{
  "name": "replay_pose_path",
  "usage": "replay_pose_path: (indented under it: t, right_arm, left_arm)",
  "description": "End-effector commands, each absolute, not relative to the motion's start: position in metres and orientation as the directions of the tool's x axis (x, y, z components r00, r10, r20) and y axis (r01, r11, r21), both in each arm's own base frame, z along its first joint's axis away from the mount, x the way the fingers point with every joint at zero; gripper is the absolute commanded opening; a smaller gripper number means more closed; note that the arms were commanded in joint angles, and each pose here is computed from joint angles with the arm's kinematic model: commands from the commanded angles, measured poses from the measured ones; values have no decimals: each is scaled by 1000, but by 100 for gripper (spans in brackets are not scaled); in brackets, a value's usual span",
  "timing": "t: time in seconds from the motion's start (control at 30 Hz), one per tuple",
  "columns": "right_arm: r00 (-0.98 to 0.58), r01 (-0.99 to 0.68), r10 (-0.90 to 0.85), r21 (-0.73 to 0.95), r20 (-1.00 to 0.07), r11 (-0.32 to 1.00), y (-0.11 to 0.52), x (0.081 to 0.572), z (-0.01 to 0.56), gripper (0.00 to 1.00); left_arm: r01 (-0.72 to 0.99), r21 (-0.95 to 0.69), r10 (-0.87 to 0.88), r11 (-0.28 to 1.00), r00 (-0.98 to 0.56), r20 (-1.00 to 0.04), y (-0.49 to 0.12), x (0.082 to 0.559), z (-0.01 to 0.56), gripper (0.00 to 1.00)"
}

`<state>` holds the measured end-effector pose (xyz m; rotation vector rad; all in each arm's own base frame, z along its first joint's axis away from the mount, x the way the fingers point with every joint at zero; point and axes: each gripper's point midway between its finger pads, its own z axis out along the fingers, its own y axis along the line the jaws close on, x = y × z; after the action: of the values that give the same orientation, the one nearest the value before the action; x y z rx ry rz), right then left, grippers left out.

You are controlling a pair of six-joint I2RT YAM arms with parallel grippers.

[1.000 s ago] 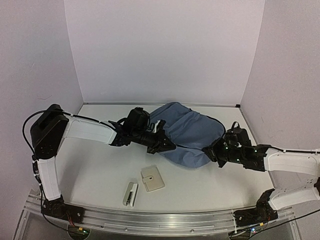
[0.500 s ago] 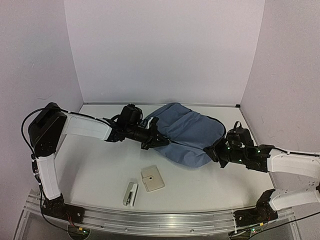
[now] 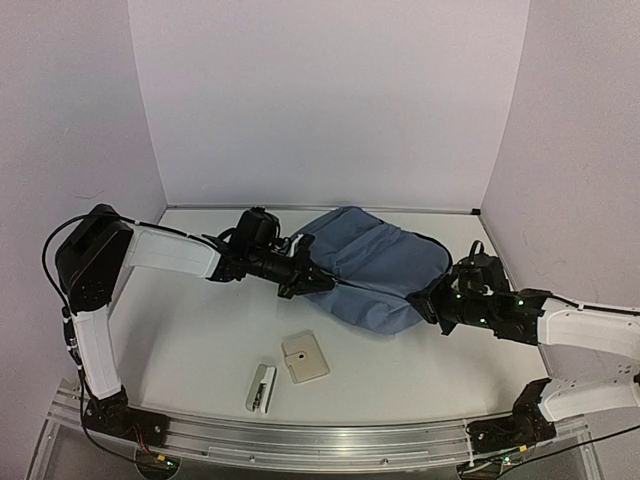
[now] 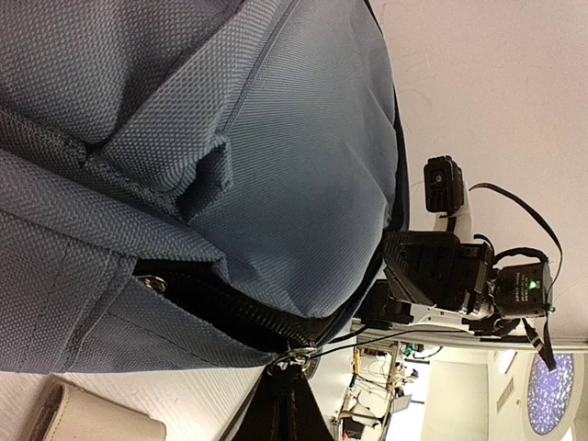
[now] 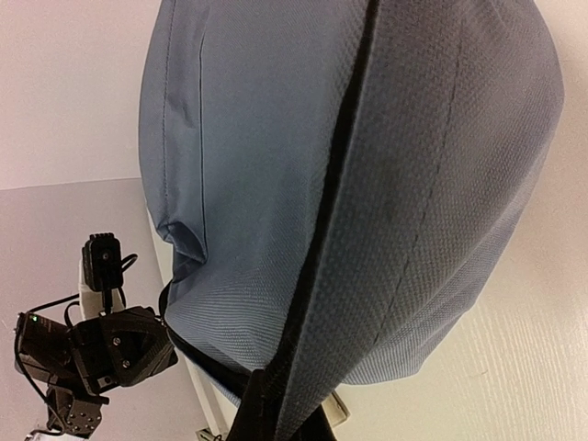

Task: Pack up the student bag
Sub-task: Zip the student bag at the center of the board.

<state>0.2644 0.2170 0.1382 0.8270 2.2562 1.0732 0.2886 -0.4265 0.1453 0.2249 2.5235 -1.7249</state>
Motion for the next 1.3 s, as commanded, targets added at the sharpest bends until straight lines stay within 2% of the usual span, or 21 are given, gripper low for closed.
replay_pose_path:
  t: [0.0, 0.07, 0.17, 0.3, 0.4, 0.63, 0.9, 1.1, 1.27]
  right_arm:
    - [-643, 263, 681, 735, -349, 625, 190, 274, 152, 0]
    - [-673, 129, 607, 740, -423, 660, 205, 280, 180, 9]
    - [-697, -120, 439, 695, -568, 708, 228, 281, 225, 33]
    - [-655, -355, 256, 588, -711, 727, 246, 276, 262, 59]
    - [-621, -467, 105, 475, -777, 746, 267, 272, 265, 66]
    - [-488, -599, -229, 133, -842, 789, 322, 276, 232, 65]
    - [-397, -581, -485, -195, -779, 790, 354, 303, 176, 64]
    - [-347, -581, -564, -300, -750, 757, 365, 312, 165, 57]
    - [-349, -617, -614, -319, -708, 719, 372, 306, 140, 51]
  left_arm:
    - [133, -901, -78, 414, -980, -181, -387, 346, 146, 0]
    - [163, -911, -27, 378, -982, -187, -395, 340, 154, 0]
    - [209, -920, 60, 332, -978, -201, -409, 325, 163, 0]
    - [215, -922, 106, 323, -976, -190, -412, 314, 162, 0]
    - [208, -921, 112, 330, -977, -180, -411, 312, 159, 0]
    - [187, -926, 121, 327, -980, -155, -411, 310, 156, 0]
    - [174, -928, 128, 331, -982, -138, -413, 314, 155, 0]
    - [183, -927, 120, 327, -981, -151, -415, 318, 162, 0]
    - [173, -929, 107, 328, -984, -145, -415, 322, 163, 0]
